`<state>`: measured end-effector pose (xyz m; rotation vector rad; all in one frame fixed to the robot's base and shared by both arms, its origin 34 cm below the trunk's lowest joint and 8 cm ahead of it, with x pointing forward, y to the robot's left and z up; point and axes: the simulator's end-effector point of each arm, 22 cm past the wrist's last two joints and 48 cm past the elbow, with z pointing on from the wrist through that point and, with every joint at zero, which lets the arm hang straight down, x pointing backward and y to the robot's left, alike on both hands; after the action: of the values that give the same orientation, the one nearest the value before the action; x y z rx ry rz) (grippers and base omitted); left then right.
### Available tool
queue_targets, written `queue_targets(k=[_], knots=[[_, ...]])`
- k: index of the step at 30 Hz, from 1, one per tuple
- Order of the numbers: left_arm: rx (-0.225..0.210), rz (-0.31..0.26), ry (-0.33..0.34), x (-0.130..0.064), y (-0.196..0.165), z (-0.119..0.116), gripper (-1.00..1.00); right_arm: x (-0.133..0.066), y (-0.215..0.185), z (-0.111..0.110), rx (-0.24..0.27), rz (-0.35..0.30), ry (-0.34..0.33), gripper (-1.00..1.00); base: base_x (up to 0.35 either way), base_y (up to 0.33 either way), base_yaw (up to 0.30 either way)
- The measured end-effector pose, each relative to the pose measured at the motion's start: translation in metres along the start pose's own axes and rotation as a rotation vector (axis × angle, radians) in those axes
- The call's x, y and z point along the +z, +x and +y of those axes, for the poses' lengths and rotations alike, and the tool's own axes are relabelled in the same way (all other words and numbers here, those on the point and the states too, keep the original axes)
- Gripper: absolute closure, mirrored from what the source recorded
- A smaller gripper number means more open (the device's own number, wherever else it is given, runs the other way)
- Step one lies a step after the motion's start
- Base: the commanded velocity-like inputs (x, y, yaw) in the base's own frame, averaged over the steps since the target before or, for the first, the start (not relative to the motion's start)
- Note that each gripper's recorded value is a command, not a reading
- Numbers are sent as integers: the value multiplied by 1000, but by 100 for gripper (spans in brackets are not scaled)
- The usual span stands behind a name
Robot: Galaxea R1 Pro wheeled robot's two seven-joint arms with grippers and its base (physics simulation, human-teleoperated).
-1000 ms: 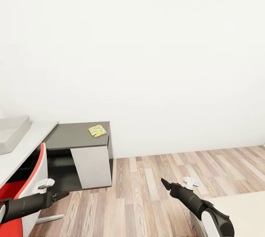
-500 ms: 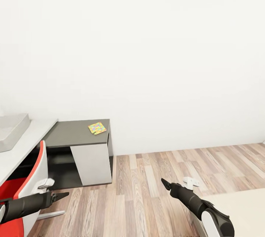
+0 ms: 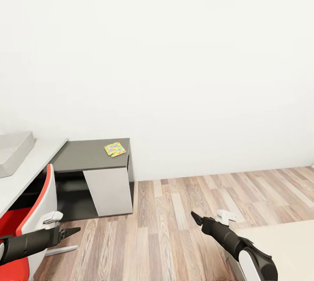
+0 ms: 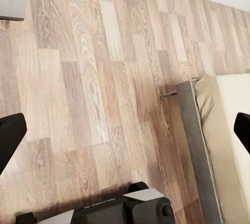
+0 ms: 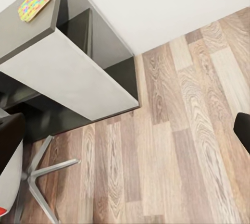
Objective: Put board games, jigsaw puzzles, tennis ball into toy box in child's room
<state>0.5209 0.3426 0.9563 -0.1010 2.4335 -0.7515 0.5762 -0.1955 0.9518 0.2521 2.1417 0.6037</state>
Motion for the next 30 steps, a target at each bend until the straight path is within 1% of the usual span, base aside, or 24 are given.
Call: queue_targets(k=[17,23,29,30], knots=[[-21,25,-7,6,7,7,-100,5,10,-7,8,23,10,-100,0,0,0],[-44,12,-15,2,5,15,-100,7,13,-9,12,32,13,-100,0,0,0],[-62,-7,20,-1,2,12,-100,8,16,-11,15,39,16,-100,0,0,0],[-65,-14,45,-1,1,8,-100,9,17,-12,15,40,17,-100,0,0,0]])
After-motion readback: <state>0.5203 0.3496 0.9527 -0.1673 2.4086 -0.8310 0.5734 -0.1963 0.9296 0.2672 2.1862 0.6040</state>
